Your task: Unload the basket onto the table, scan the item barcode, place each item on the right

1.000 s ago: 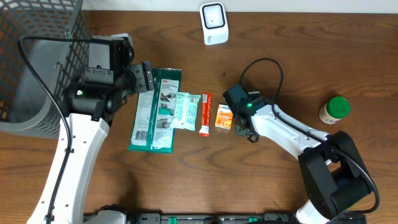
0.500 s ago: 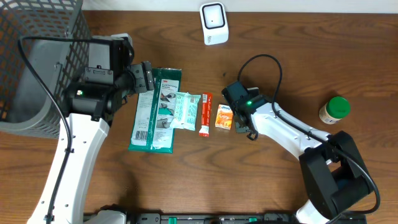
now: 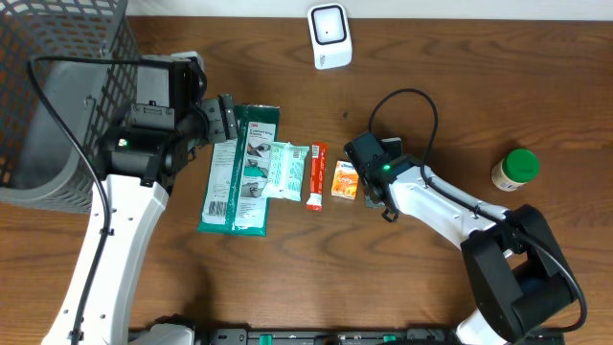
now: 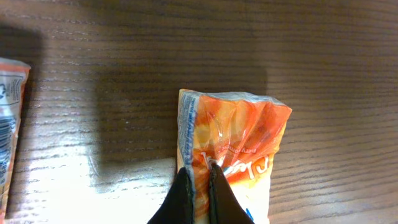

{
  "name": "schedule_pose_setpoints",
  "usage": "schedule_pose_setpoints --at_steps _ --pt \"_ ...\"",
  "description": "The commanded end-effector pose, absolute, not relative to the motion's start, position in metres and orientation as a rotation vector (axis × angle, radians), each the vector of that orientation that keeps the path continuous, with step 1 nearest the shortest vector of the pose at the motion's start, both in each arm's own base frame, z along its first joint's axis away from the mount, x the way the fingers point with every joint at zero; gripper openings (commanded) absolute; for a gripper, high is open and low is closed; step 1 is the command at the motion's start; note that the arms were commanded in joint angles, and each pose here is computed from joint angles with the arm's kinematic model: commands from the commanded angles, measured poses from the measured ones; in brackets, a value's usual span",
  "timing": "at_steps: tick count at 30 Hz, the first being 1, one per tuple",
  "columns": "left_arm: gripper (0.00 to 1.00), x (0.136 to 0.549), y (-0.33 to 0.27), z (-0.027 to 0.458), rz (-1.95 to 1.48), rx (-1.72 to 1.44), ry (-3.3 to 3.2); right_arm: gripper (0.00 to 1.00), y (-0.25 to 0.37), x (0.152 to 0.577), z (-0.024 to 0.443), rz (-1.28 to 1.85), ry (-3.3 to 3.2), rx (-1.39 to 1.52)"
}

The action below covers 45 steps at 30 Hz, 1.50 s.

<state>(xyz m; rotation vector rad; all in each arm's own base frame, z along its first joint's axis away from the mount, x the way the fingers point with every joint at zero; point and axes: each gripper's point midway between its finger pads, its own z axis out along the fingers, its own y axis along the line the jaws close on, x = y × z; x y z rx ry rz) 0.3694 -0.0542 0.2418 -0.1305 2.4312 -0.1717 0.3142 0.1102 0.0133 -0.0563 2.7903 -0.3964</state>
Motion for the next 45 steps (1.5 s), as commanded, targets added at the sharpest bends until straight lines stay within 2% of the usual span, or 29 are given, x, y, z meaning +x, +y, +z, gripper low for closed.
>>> schedule_pose_setpoints --at_steps 1,8,16,45 --pt "0.84 0.369 -0.053 0.241 -0.168 -0.140 2.434 0.01 0.133 0.315 0.022 -0.209 2.834 -0.053" --pt "0.84 0.369 -0.053 0.241 -0.168 -0.140 2.434 0.01 0.160 0.325 0.058 0.045 2.795 -0.035" --pt "0.84 0.369 -0.053 0.241 -0.168 -0.140 2.434 0.01 0.163 0.328 0.092 0.122 2.711 -0.028" --pt "0.84 0.369 -0.053 0.241 -0.168 -0.140 2.434 0.01 0.164 0.321 0.094 0.149 2.733 -0.065"
